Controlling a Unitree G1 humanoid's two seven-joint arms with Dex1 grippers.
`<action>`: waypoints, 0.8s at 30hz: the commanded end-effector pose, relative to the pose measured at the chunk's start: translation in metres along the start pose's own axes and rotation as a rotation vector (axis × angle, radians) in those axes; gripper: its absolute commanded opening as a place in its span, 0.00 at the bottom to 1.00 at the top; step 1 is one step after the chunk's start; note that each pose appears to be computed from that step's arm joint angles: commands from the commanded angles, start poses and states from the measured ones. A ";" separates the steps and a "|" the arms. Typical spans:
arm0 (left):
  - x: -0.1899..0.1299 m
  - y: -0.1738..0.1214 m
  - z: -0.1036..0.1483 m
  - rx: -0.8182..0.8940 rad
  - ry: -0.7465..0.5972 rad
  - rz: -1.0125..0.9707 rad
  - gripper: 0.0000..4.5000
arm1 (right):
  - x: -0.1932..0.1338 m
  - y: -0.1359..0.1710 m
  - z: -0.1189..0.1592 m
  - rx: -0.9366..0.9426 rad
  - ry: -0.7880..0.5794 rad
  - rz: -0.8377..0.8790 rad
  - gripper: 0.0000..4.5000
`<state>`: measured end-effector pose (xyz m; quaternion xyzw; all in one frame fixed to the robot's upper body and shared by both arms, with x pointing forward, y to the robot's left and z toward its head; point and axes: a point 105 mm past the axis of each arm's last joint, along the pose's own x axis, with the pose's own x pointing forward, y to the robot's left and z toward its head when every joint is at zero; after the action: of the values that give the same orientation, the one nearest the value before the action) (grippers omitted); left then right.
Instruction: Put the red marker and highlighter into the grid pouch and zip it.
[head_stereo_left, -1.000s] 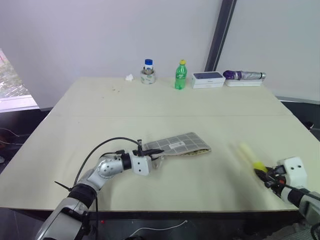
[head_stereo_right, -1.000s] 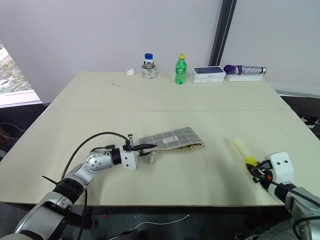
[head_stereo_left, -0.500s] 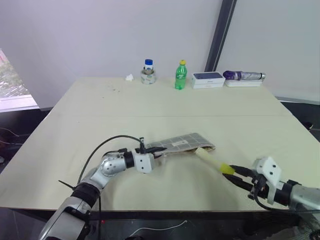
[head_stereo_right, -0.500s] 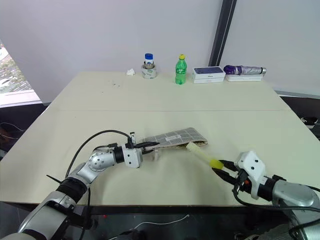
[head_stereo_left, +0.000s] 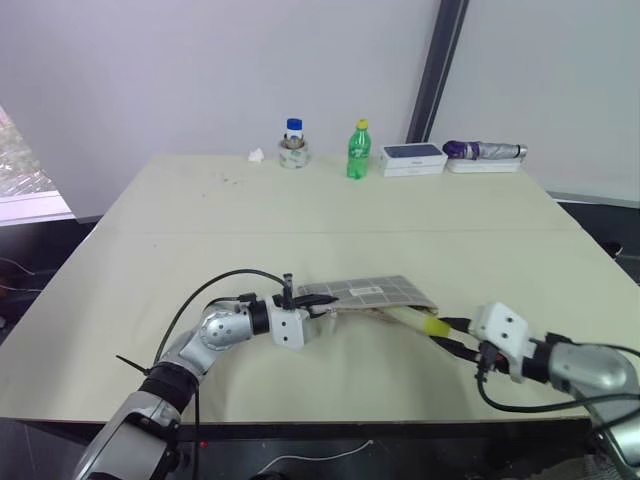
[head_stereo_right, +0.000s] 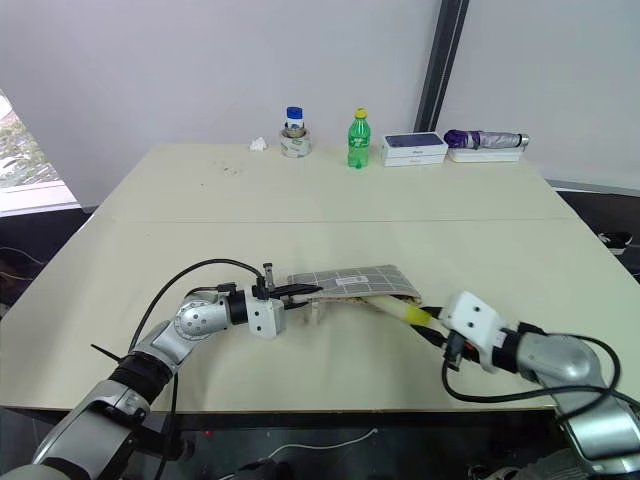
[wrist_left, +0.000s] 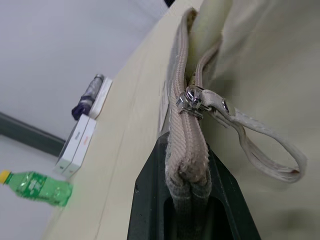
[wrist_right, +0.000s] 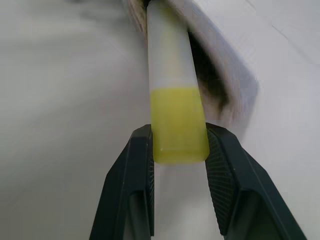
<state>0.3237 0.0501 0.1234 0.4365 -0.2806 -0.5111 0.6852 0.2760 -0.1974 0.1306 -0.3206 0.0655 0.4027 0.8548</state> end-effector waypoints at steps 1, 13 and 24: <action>0.008 0.011 0.016 0.058 -0.067 -0.003 0.00 | 0.013 -0.001 0.008 -0.067 0.014 0.028 0.19; 0.008 0.014 0.017 0.037 -0.078 -0.048 0.00 | 0.037 -0.003 0.006 -0.203 -0.001 0.117 0.42; 0.005 0.000 0.007 -0.070 -0.019 -0.025 0.00 | -0.012 -0.013 0.025 0.029 -0.109 -0.006 0.98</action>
<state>0.3186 0.0434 0.1153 0.4169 -0.2459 -0.5451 0.6846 0.2785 -0.1972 0.1356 -0.2979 0.0607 0.4207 0.8548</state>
